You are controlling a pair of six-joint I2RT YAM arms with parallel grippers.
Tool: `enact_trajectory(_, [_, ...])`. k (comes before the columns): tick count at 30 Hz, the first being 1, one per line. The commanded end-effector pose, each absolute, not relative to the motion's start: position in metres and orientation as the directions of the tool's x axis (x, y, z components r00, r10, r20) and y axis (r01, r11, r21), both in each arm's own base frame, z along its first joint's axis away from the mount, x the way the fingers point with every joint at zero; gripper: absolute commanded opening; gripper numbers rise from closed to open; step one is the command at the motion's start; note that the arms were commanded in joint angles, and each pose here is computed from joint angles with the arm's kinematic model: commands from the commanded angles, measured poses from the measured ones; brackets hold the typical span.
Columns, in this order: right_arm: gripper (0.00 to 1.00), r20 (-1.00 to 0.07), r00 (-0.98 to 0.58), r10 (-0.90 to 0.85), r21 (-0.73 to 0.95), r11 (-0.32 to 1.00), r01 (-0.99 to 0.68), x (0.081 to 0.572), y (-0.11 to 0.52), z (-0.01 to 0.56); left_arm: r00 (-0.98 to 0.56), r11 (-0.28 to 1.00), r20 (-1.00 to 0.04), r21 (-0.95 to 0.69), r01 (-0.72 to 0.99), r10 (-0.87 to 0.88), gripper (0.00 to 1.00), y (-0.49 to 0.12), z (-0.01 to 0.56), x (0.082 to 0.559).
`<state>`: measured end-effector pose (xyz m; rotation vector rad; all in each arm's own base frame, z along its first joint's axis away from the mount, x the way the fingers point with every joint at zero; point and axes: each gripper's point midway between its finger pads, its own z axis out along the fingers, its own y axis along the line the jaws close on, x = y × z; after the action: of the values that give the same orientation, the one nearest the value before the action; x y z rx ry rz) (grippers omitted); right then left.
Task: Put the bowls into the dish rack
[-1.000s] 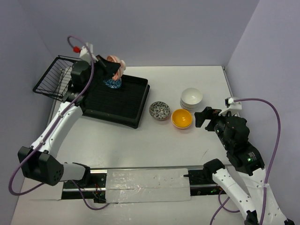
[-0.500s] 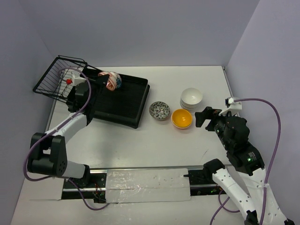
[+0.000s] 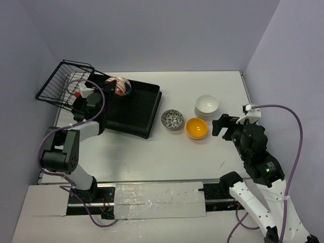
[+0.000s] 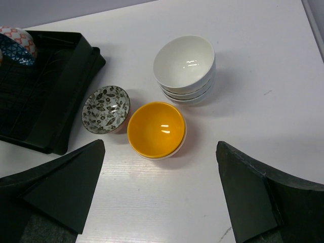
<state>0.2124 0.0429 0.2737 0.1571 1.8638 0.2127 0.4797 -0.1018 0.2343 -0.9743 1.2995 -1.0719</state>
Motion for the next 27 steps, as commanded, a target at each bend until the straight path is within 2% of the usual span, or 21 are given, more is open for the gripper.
enact_trajectory(1, [0.98, -0.944, -0.258, 0.203, 0.208, 0.978, 0.010, 0.216, 0.039, 0.289, 0.036, 0.158, -0.154, -0.962, 0.222, -0.987, 0.00, -0.095, 0.282, 0.479])
enact_trajectory(9, [0.98, -0.944, -0.264, 0.199, 0.201, 0.979, 0.019, 0.217, 0.038, 0.286, 0.032, 0.127, -0.123, -0.971, 0.200, -0.992, 0.00, -0.094, 0.258, 0.480])
enact_trajectory(16, [0.99, -0.944, -0.264, 0.198, 0.201, 0.979, 0.014, 0.216, 0.038, 0.285, 0.013, 0.146, -0.146, -0.977, 0.157, -0.989, 0.00, -0.098, 0.234, 0.483])
enact_trajectory(27, [0.99, -0.944, -0.265, 0.196, 0.202, 0.979, 0.006, 0.214, 0.039, 0.285, 0.007, 0.129, -0.130, -0.974, 0.184, -0.991, 0.00, -0.101, 0.222, 0.489])
